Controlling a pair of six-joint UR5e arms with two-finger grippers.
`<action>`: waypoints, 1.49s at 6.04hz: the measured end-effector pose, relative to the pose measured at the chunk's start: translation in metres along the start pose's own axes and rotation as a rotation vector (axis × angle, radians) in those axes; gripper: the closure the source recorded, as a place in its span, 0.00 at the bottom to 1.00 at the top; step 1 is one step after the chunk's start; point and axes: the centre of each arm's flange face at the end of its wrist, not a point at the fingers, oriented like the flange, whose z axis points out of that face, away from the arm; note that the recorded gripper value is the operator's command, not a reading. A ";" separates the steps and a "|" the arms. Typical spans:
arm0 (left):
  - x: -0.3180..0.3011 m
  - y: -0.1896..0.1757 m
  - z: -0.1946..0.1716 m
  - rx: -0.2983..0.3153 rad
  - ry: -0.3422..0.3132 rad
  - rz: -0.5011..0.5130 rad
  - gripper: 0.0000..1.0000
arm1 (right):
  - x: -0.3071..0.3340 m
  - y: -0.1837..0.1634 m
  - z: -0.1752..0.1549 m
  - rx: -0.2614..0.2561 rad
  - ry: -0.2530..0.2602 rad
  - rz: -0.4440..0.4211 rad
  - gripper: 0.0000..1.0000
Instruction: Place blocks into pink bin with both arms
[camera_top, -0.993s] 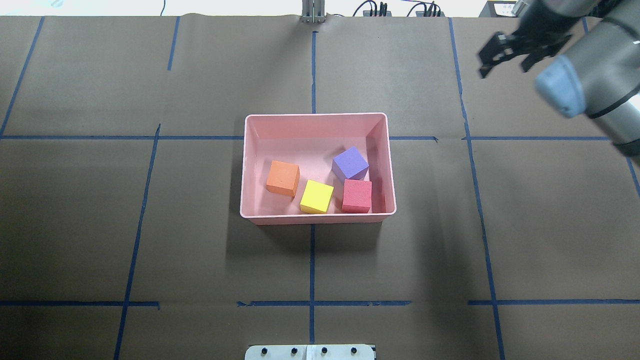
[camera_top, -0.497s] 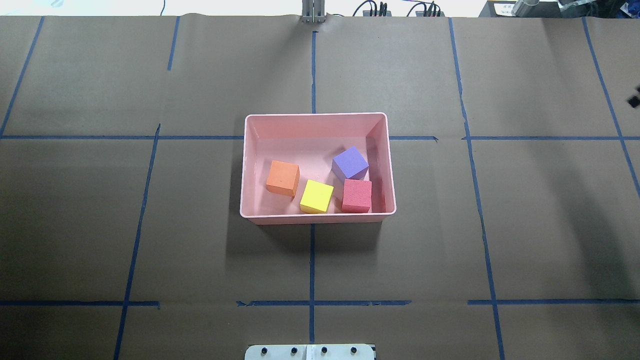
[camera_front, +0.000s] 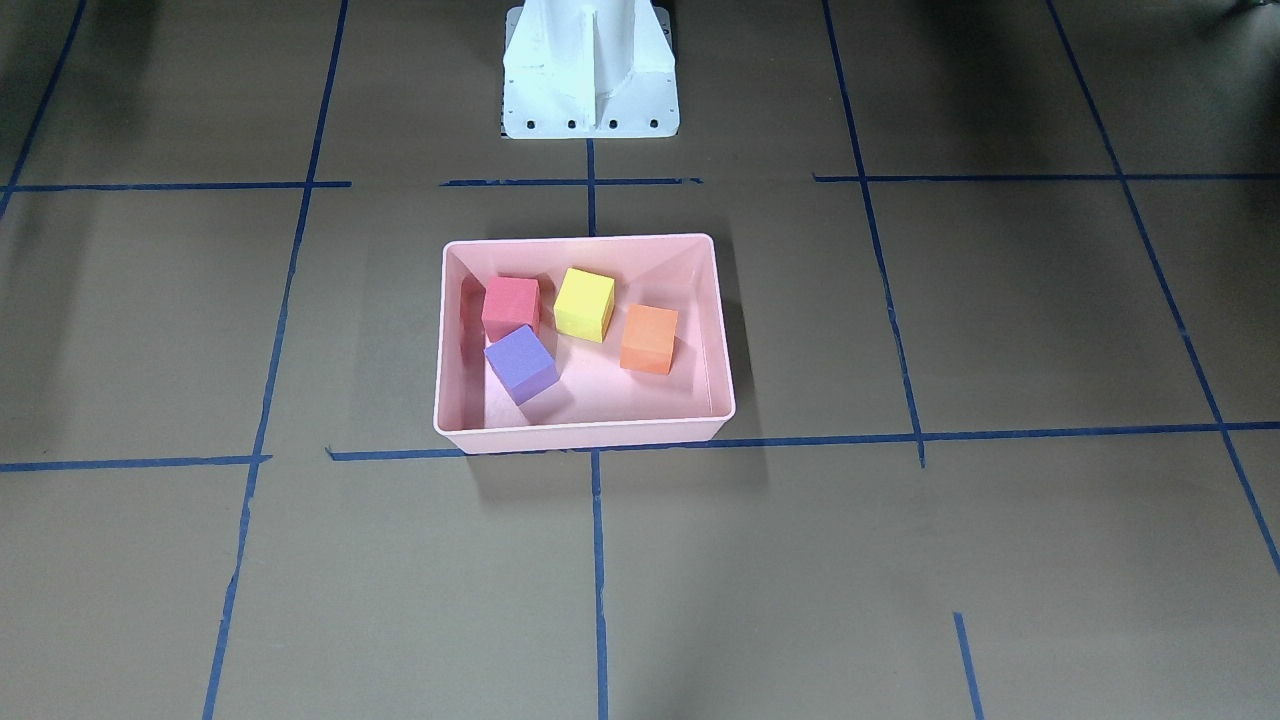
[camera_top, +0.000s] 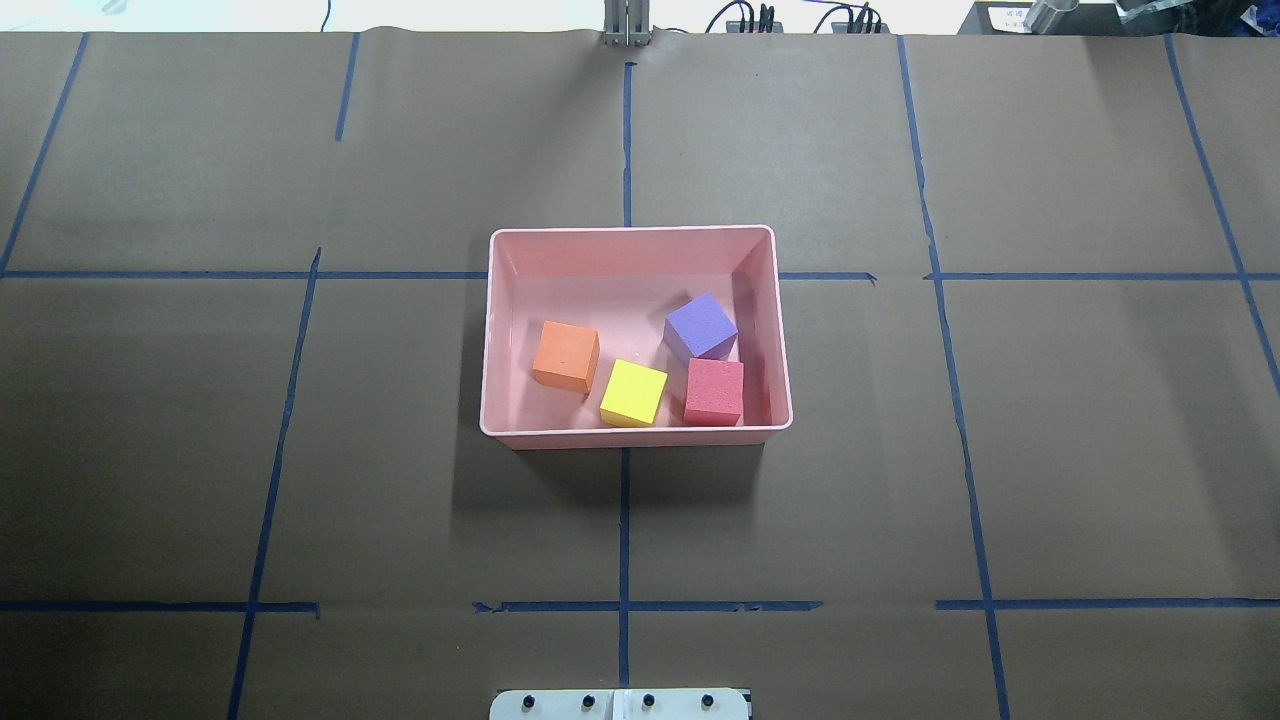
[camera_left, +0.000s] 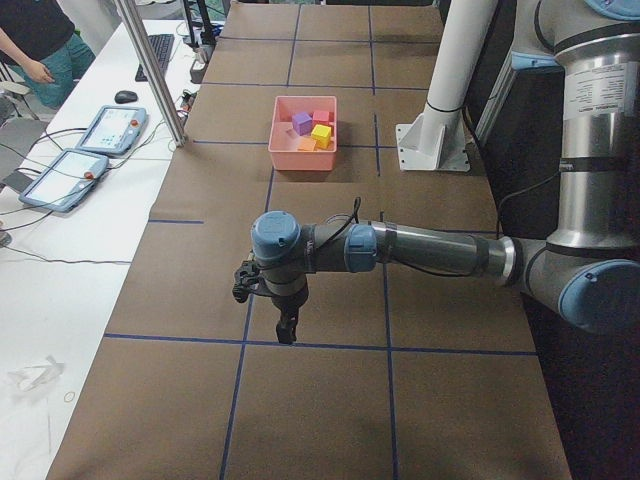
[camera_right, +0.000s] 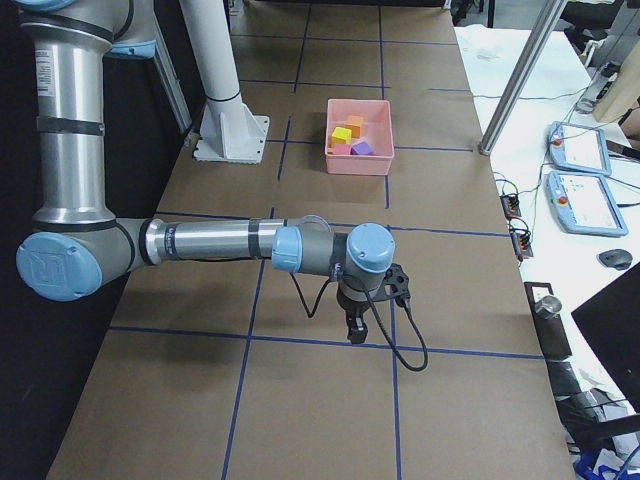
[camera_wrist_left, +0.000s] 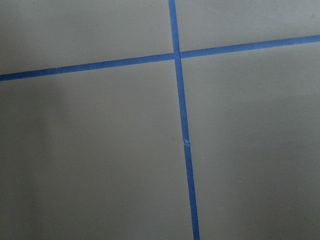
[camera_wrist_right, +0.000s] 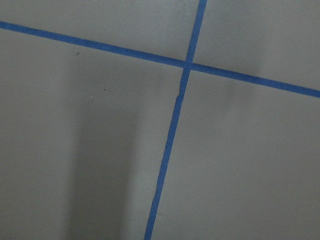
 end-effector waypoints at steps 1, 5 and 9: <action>0.000 0.000 0.000 -0.001 0.001 0.002 0.00 | 0.003 0.006 0.002 -0.003 -0.001 0.008 0.00; -0.001 0.002 0.001 -0.003 0.000 0.000 0.00 | 0.008 0.013 0.008 -0.017 -0.005 0.024 0.00; -0.002 0.004 0.003 -0.006 0.001 -0.004 0.00 | 0.008 0.015 0.009 -0.017 -0.007 0.024 0.00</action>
